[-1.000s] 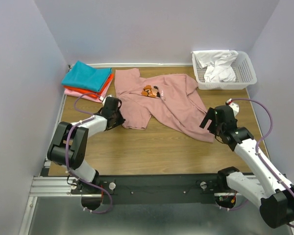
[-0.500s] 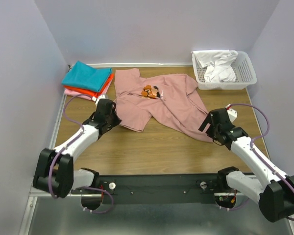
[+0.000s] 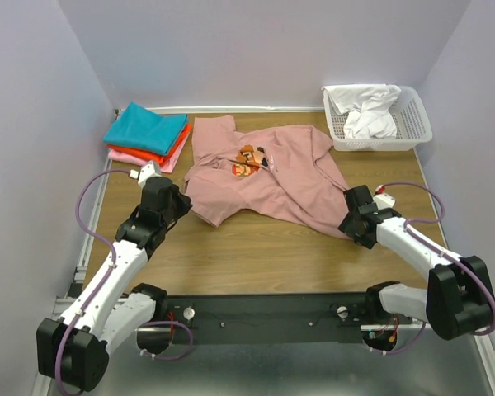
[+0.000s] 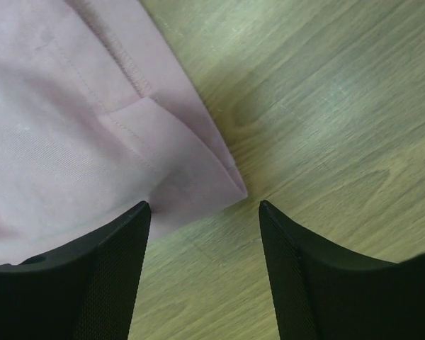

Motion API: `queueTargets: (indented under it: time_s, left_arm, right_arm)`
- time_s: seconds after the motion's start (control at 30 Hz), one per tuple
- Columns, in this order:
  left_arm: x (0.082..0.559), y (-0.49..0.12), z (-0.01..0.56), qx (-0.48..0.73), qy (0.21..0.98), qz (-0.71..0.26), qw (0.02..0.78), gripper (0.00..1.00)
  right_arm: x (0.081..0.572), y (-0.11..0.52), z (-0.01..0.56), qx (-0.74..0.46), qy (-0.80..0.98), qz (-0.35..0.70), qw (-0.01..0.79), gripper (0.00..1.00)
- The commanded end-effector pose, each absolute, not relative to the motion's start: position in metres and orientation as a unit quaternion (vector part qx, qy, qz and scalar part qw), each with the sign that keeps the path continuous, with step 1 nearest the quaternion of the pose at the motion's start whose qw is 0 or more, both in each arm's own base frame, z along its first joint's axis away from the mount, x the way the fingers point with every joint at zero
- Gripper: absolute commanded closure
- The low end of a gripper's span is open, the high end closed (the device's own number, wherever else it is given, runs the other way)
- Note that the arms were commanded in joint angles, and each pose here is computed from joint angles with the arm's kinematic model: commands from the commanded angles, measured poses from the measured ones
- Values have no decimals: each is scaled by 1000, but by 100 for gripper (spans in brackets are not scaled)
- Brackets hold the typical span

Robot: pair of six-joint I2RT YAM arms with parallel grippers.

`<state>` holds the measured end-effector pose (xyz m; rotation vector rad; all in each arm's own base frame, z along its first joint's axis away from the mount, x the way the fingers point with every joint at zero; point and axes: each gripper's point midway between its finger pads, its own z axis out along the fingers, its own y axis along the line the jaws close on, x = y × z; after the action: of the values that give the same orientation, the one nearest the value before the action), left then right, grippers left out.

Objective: Fold and stack the t-shirts
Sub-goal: Flatten the tshirt out

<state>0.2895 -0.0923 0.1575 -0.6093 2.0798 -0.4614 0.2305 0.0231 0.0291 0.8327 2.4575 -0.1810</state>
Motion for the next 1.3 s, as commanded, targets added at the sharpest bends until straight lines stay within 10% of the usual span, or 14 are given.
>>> queueTargets:
  time_s: [0.0, 0.37, 0.63, 1.27]
  left_arm:
    - [282, -79, 155, -268, 835, -163, 453, 100]
    - [282, -76, 148, -268, 841, -147, 447, 100]
    - [283, -71, 160, -282, 829, -144, 460, 100]
    - [244, -25, 458, -307, 591, -246, 704, 100]
  right_arm:
    - [227, 8, 21, 337, 896, -101, 269, 32]
    - [228, 7, 1, 333, 905, -106, 242, 42]
    - [240, 24, 22, 309, 910, -39, 274, 100]
    - [275, 12, 363, 269, 712, 103, 640, 100]
